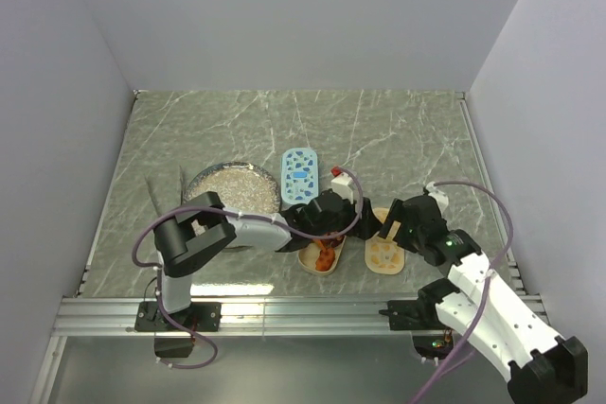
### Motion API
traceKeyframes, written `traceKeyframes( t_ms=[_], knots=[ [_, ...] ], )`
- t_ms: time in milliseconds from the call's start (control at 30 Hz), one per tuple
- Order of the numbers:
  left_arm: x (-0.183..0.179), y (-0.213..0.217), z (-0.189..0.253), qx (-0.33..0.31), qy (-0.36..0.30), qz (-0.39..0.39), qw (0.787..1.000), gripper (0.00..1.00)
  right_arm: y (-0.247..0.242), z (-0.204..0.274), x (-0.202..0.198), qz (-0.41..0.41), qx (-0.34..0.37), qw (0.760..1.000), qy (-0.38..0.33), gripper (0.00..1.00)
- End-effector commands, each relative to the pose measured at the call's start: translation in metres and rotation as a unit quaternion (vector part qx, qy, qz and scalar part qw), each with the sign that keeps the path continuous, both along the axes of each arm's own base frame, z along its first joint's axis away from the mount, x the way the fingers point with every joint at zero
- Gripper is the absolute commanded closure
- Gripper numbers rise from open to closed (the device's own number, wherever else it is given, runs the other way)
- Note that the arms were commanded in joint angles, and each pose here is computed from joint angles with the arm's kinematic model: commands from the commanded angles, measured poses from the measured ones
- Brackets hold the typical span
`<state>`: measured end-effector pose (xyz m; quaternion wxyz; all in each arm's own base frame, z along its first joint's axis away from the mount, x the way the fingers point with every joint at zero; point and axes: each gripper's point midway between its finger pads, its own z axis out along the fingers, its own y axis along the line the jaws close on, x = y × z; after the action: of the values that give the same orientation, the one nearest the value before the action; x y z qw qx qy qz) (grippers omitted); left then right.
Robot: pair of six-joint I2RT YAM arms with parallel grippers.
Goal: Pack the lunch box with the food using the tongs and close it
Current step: Pick up the lid of the lunch box with the right arm
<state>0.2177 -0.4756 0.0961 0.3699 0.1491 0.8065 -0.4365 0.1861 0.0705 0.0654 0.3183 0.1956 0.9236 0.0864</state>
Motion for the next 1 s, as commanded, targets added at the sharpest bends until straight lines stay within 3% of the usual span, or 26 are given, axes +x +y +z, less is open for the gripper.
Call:
traceKeyframes(
  t_ms=[0, 467, 833, 967],
  knots=[
    [-0.023, -0.030, 0.010, -0.028, 0.013, -0.038, 0.999, 0.16, 0.015, 0.025, 0.014, -0.016, 0.060, 0.997, -0.054, 0.00],
    [-0.033, -0.025, -0.029, 0.058, 0.043, 0.008, 0.997, 0.15, 0.034, 0.015, 0.016, 0.003, 0.116, 0.992, -0.051, 0.00],
    [-0.058, -0.048, -0.034, 0.064, 0.038, -0.036, 0.997, 0.16, 0.015, 0.022, 0.017, -0.035, 0.112, 0.990, -0.083, 0.00],
    [-0.054, -0.039, -0.050, 0.112, 0.036, -0.019, 0.993, 0.16, 0.010, 0.019, 0.015, -0.041, 0.114, 0.989, -0.080, 0.00]
  ],
)
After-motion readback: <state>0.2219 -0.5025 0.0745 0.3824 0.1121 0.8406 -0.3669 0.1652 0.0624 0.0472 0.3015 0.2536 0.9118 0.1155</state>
